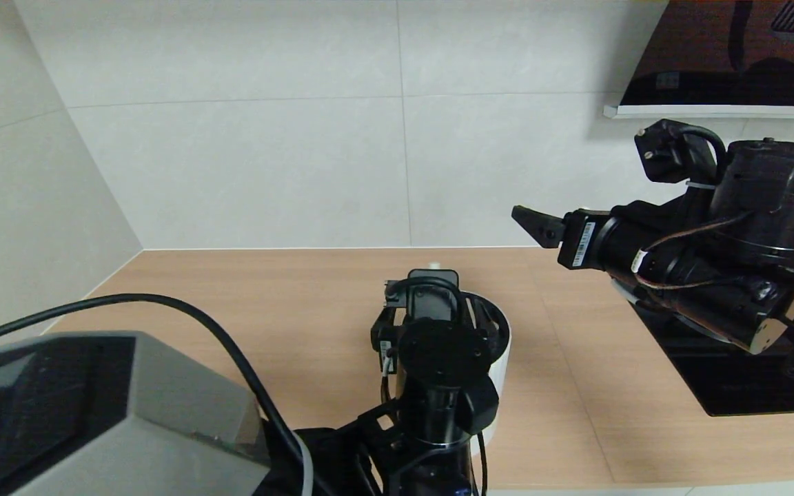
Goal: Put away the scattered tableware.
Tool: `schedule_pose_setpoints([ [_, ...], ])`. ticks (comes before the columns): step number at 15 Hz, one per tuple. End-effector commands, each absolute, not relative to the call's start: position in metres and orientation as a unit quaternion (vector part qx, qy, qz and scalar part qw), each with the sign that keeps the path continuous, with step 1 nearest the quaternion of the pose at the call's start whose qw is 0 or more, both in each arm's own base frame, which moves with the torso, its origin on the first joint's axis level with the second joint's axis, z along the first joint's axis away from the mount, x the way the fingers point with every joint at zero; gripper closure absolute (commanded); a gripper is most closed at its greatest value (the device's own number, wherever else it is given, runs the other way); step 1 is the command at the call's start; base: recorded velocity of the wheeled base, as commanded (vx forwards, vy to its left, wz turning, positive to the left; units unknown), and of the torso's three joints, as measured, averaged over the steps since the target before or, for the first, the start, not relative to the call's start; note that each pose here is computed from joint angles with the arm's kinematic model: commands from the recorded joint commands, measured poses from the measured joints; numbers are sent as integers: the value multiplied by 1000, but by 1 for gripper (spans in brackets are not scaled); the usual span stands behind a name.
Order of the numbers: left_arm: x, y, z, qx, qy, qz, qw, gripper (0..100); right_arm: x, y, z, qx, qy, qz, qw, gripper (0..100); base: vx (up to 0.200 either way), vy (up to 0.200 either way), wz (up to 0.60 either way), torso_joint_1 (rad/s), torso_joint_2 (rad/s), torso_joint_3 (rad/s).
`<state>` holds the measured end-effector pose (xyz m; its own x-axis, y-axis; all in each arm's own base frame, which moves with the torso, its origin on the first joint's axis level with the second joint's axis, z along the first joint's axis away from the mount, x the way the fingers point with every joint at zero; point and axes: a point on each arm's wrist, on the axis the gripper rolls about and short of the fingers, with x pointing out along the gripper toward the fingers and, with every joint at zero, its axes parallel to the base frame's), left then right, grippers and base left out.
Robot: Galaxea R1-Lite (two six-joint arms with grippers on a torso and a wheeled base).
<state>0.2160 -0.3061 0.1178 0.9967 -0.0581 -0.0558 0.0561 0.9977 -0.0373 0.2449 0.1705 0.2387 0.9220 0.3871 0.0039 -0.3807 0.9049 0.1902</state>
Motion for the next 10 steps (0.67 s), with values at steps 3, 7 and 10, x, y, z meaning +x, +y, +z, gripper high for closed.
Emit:
schedule_pose_setpoints([
  [3,175,-247,182,-69,-3,-130,989,0,238,166,245,98,7,198,975,0,0,0,0,0,0,0],
  [7,144,-174,217,-62,-14,-195,979,0,203,137,259,92,-23,196,976,0,0,0,0,0,0,0],
  [10,123,-106,229,-74,-31,-147,986,0,165,110,261,52,-51,191,979,0,0,0,0,0,0,0],
])
